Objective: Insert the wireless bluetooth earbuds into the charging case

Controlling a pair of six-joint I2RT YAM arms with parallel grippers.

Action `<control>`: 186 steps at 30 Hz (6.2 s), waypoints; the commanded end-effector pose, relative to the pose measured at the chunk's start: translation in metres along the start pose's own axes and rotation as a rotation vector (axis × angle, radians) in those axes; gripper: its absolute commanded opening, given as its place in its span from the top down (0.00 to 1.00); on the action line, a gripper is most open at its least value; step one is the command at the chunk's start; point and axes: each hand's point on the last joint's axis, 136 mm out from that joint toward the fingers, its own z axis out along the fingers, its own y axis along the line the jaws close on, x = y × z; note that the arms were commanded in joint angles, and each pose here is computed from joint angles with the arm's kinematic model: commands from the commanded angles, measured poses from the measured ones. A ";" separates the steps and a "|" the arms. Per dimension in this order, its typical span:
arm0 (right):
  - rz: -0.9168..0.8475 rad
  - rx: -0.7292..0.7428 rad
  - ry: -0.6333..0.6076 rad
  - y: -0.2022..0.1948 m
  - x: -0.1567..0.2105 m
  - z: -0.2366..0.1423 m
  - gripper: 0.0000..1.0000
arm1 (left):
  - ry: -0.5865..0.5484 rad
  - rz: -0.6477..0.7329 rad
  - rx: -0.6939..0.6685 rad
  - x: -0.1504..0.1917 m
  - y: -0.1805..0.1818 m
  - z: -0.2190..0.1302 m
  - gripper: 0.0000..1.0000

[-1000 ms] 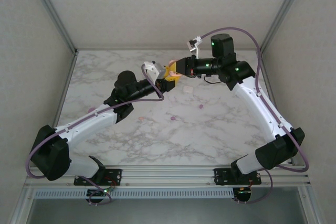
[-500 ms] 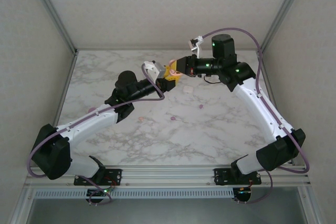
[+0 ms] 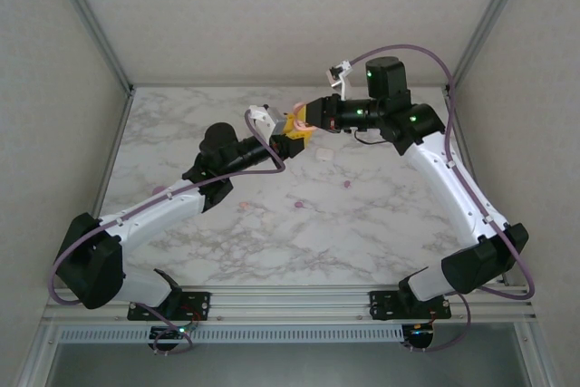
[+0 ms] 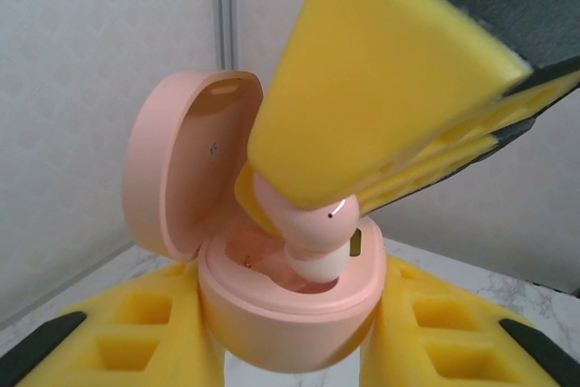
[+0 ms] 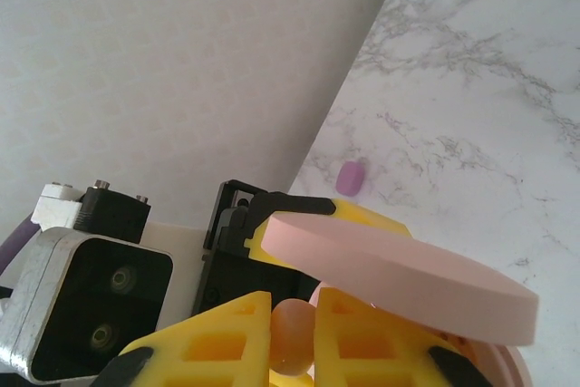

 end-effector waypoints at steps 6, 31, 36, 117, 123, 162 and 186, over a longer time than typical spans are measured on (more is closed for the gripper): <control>0.065 0.106 0.062 -0.021 0.014 0.012 0.85 | -0.136 0.059 0.018 -0.043 -0.006 0.000 0.78; 0.085 0.224 0.051 -0.031 0.008 0.006 0.74 | -0.128 0.089 0.010 -0.045 -0.007 -0.004 0.79; 0.099 0.239 0.066 -0.035 0.011 0.007 0.81 | -0.130 0.087 0.009 -0.047 -0.007 -0.003 0.79; -0.118 0.217 -0.051 0.028 -0.002 -0.040 0.63 | -0.075 0.034 -0.135 -0.027 0.023 -0.012 0.83; -0.134 0.439 -0.198 -0.012 -0.012 -0.076 0.63 | -0.075 -0.004 -0.223 -0.025 0.045 -0.037 0.83; -0.031 0.400 0.803 -0.187 0.203 0.249 0.62 | -0.026 0.087 -0.499 -0.089 0.057 -0.155 0.81; -0.082 0.397 0.897 -0.187 0.234 0.268 0.64 | -0.019 0.058 -0.485 -0.082 0.059 -0.148 0.81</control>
